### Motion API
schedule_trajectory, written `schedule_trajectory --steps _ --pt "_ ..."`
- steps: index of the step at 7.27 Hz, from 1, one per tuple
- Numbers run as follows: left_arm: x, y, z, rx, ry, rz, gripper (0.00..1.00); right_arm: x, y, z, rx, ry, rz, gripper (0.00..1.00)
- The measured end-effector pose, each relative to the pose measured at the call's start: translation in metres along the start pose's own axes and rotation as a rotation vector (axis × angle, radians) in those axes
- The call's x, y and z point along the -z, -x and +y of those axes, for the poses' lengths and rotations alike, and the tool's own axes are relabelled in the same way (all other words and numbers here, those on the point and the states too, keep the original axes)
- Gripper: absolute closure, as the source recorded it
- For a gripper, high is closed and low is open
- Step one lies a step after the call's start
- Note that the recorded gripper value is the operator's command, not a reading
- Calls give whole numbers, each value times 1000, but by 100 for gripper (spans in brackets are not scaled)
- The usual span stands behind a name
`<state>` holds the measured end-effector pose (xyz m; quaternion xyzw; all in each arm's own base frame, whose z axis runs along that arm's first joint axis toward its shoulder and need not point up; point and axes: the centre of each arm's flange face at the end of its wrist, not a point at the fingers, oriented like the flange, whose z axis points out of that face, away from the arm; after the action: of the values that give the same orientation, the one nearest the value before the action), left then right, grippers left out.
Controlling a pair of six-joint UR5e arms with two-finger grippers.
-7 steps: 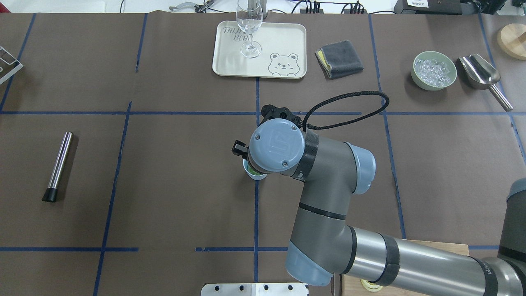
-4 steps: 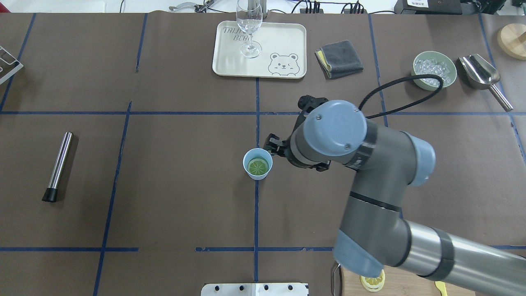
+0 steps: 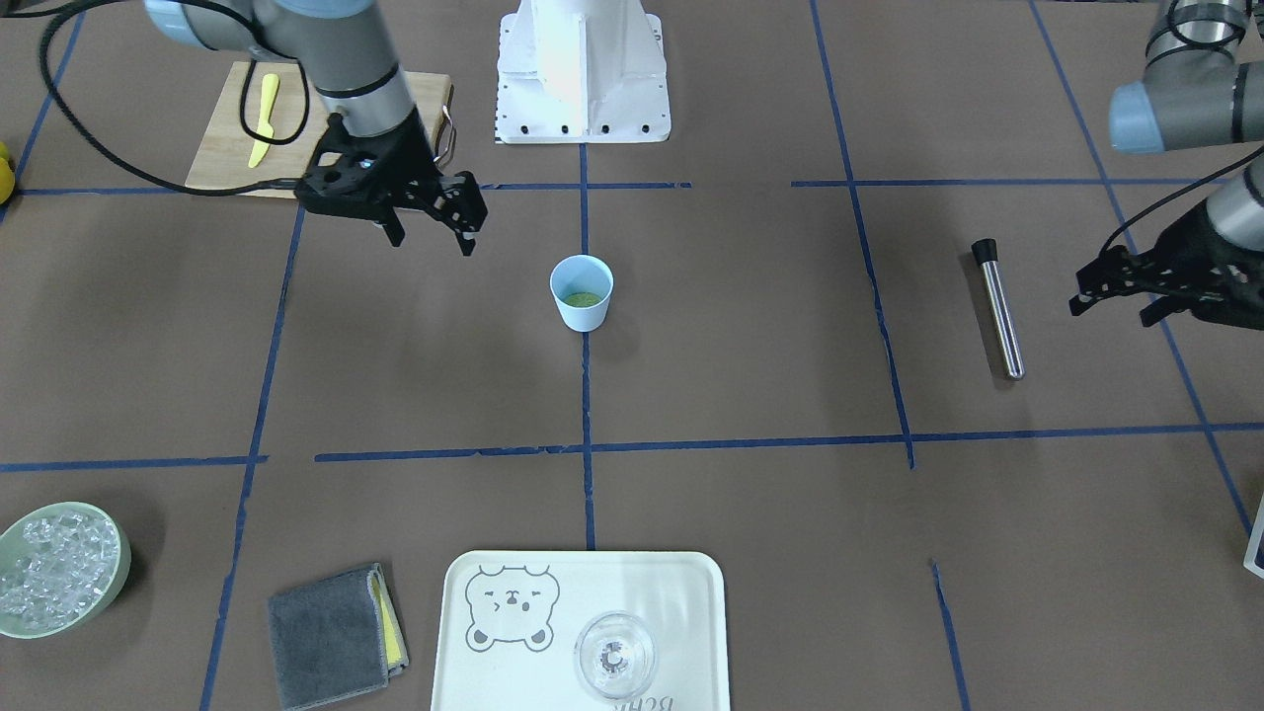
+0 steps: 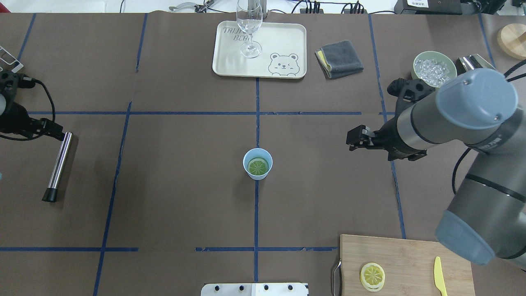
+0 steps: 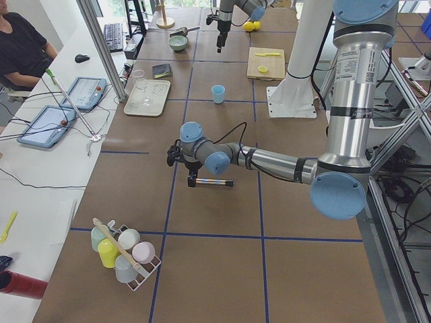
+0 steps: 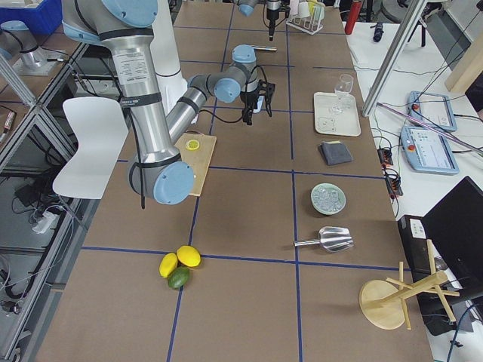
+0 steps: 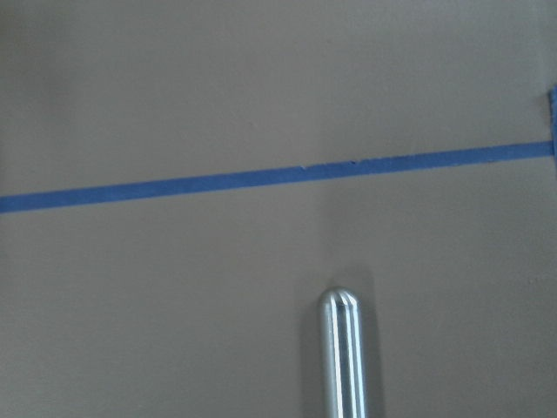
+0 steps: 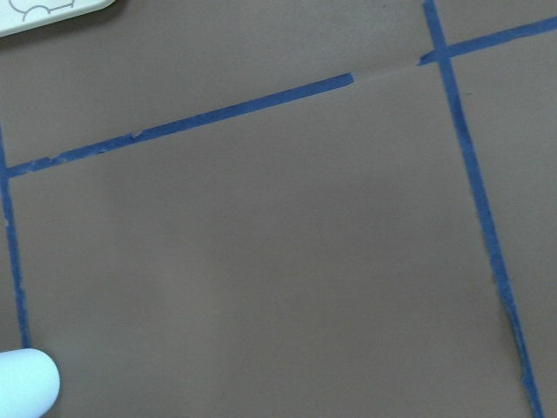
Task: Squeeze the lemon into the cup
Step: 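Withdraw the right gripper from the cup while the left gripper reaches the silver muddler, then grasp the silver muddler with the left gripper and lift it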
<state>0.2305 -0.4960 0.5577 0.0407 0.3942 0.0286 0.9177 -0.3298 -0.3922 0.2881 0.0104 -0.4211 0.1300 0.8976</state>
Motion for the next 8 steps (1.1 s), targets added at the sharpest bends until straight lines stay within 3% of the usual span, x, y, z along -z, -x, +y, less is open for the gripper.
schedule_trajectory --steps 4,6,8 --pt "-38 -9 2 1 41 -38 17 3 -26 -8 31 5 22 0" --pt "-40 -11 3 -7 44 -37 33 3 -25 -8 32 5 22 0" --pt "-41 -13 3 -12 46 -35 33 3 -25 -8 33 6 21 0"
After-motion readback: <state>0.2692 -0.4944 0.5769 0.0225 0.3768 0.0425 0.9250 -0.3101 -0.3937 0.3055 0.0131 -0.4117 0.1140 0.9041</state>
